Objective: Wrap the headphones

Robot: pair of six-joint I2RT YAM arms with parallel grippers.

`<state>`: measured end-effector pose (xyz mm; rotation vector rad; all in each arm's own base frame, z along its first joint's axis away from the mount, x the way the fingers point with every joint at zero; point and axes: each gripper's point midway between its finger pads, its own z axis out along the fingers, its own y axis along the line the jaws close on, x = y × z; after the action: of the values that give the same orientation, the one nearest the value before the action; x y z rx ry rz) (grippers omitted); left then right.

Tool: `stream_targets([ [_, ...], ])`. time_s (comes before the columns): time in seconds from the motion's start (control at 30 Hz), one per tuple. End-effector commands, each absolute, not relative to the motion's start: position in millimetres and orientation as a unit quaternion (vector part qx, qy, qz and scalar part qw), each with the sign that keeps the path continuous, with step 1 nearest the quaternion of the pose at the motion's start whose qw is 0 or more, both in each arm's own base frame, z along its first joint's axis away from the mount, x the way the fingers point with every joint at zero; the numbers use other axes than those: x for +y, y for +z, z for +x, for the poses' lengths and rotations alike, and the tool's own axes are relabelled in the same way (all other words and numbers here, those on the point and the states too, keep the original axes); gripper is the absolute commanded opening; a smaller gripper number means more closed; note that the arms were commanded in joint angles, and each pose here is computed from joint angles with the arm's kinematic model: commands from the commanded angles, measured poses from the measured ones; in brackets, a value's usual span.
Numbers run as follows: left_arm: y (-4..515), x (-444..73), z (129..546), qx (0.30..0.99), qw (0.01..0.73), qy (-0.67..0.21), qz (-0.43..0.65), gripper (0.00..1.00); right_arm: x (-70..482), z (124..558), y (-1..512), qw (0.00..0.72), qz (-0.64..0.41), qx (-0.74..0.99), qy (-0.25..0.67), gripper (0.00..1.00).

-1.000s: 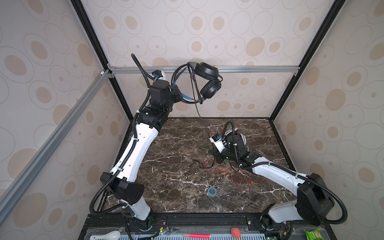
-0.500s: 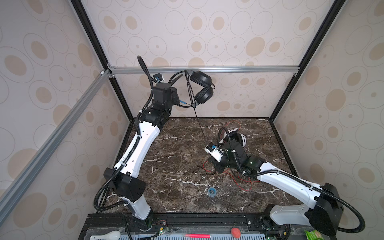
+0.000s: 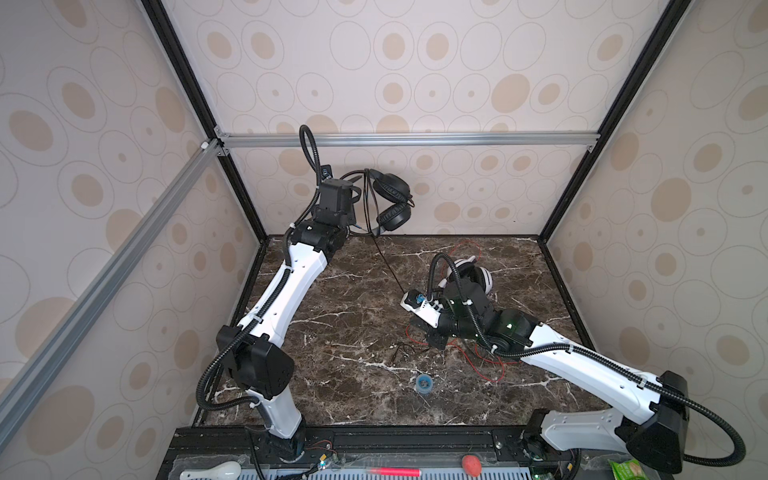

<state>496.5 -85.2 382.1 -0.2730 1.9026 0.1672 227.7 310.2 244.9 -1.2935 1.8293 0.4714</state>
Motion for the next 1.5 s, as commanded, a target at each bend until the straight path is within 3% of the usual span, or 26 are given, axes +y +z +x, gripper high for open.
stream_targets([
  [0.0,397.0,-77.1,492.0,0.795,0.583,0.115,-0.124,0.0,313.9,225.0,258.0,0.417,-0.539,0.71,0.178,0.0],
  [0.37,354.9,-132.8,470.4,0.844,0.52,0.124,0.049,0.0,325.3,263.3,328.1,0.477,-0.585,0.649,0.088,0.0],
  [0.63,316.3,-141.0,440.0,0.865,0.477,0.103,0.119,0.0,302.5,323.9,376.8,0.52,-0.533,0.665,0.057,0.0],
  [0.97,309.3,-172.9,407.4,0.856,0.475,0.015,0.202,0.0,271.3,378.5,393.6,0.539,-0.489,0.686,-0.001,0.02],
  [1.47,339.3,-220.0,363.4,0.818,0.491,-0.105,0.282,0.0,226.8,439.6,386.1,0.545,-0.371,0.751,0.04,0.08],
])
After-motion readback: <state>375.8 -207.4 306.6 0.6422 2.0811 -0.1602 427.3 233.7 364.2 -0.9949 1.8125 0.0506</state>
